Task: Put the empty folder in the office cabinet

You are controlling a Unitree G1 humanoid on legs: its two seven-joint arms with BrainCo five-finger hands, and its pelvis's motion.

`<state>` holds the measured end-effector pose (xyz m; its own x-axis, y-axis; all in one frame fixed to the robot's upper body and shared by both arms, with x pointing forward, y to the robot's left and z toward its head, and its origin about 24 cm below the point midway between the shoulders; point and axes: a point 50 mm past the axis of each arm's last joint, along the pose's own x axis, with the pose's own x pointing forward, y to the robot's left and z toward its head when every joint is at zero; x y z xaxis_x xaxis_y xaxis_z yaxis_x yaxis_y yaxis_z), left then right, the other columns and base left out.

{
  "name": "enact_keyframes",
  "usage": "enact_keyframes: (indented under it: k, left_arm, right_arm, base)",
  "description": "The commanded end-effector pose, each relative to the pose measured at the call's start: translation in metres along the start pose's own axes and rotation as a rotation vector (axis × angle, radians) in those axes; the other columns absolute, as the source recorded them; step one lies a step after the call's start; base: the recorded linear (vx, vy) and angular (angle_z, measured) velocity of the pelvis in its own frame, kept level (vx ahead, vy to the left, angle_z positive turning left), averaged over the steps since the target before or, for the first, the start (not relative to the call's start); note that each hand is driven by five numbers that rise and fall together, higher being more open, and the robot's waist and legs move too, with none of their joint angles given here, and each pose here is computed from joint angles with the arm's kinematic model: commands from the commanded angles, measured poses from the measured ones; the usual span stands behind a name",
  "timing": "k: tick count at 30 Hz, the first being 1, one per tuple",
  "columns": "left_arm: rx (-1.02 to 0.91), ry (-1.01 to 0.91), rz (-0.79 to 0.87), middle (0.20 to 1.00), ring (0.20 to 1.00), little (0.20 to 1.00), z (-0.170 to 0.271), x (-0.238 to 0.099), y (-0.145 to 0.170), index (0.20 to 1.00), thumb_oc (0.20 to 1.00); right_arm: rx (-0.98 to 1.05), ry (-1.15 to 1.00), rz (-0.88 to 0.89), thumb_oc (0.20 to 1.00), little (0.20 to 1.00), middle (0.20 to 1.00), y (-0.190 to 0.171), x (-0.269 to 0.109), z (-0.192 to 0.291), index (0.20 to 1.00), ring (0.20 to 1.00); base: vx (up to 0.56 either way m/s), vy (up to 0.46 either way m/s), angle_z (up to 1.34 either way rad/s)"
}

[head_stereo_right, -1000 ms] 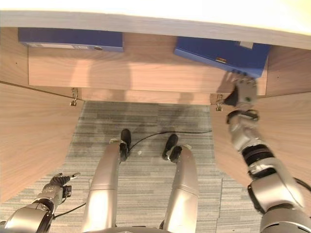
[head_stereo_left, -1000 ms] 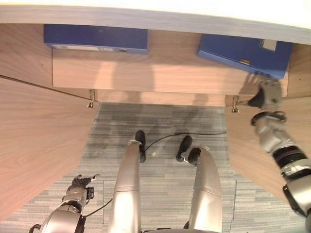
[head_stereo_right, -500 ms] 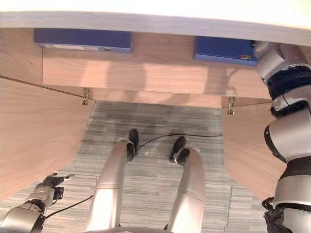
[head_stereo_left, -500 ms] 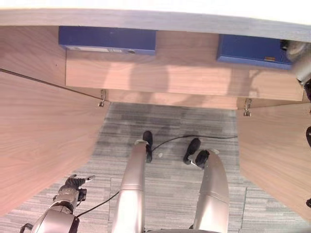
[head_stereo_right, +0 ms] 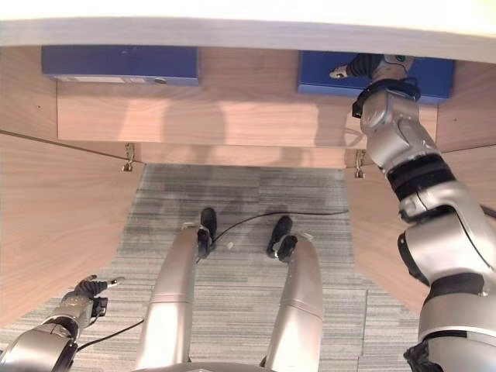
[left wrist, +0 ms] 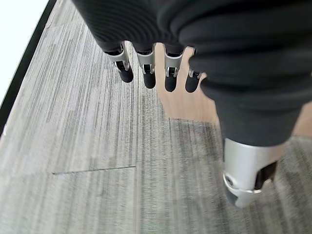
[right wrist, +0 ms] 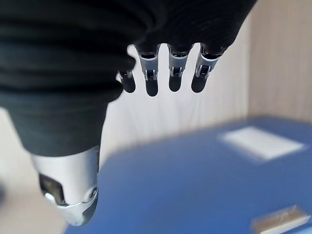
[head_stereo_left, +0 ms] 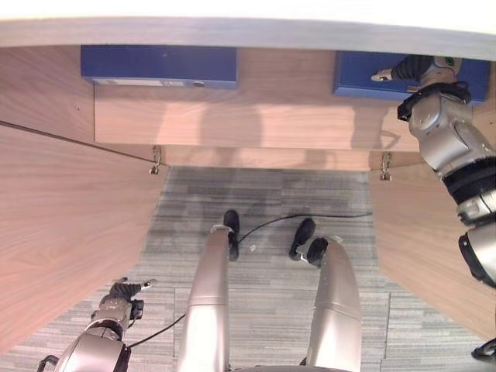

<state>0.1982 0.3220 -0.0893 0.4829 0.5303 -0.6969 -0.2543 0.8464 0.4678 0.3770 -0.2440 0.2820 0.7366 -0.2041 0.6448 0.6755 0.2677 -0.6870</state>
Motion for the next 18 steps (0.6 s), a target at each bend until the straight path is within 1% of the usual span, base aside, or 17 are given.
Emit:
enact_keyframes:
  k: [1,3,5,8,12,13,14,15,18]
  left_arm:
    - [0.056,0.105,0.051,1.000,1.000,1.000,-0.035,-0.003,0.003,1.000,1.000]
    - [0.084,0.096,0.040,1.000,1.000,1.000,-0.041,-0.005,-0.002,1.000,1.000]
    - [0.098,0.104,0.026,1.000,1.000,1.000,-0.049,-0.007,-0.004,1.000,1.000]
    - [0.117,0.112,0.016,1.000,1.000,1.000,-0.059,-0.009,-0.005,1.000,1.000]
    - [0.123,0.159,-0.014,1.000,1.000,1.000,-0.082,-0.016,-0.013,1.000,1.000]
    - [0.123,0.160,-0.014,1.000,1.000,1.000,-0.083,-0.016,-0.013,1.000,1.000]
    - [0.129,0.187,-0.033,1.000,1.000,1.000,-0.095,-0.020,-0.018,1.000,1.000]
    - [0.136,0.212,-0.051,1.000,1.000,1.000,-0.105,-0.024,-0.022,1.000,1.000]
    - [0.164,0.248,-0.072,1.000,1.000,1.000,-0.121,-0.031,-0.028,1.000,1.000]
  right_arm:
    - [-0.087,-0.090,-0.181,1.000,1.000,1.000,-0.020,0.006,0.012,1.000,1.000]
    - [-0.124,-0.116,-0.187,1.000,1.000,1.000,-0.010,-0.007,0.007,1.000,1.000]
    - [-0.168,-0.146,-0.136,1.000,1.000,1.000,0.004,-0.018,0.005,1.000,1.000]
    - [-0.221,-0.162,-0.023,1.000,1.000,1.000,0.031,-0.034,0.000,1.000,1.000]
    - [-0.270,-0.177,0.169,1.000,1.000,1.000,0.073,-0.068,-0.009,1.000,1.000]
    - [-0.270,-0.177,0.169,1.000,1.000,1.000,0.073,-0.068,-0.009,1.000,1.000]
    - [-0.278,-0.166,0.271,1.000,1.000,1.000,0.092,-0.089,-0.017,1.000,1.000]
    - [-0.284,-0.158,0.336,1.000,1.000,1.000,0.103,-0.104,-0.022,1.000,1.000]
    - [-0.294,-0.127,0.463,1.000,1.000,1.000,0.125,-0.137,-0.034,1.000,1.000]
  base:
    - [0.00,-0.024,-0.05]
    - [0.00,-0.038,-0.04]
    - [-0.01,-0.063,0.07]
    - [0.01,-0.084,0.04]
    - [-0.03,-0.062,0.04]
    - [0.06,-0.106,0.05]
    - [0.08,-0.115,-0.01]
    - [0.11,-0.145,-0.05]
    - [0.07,-0.106,-0.01]
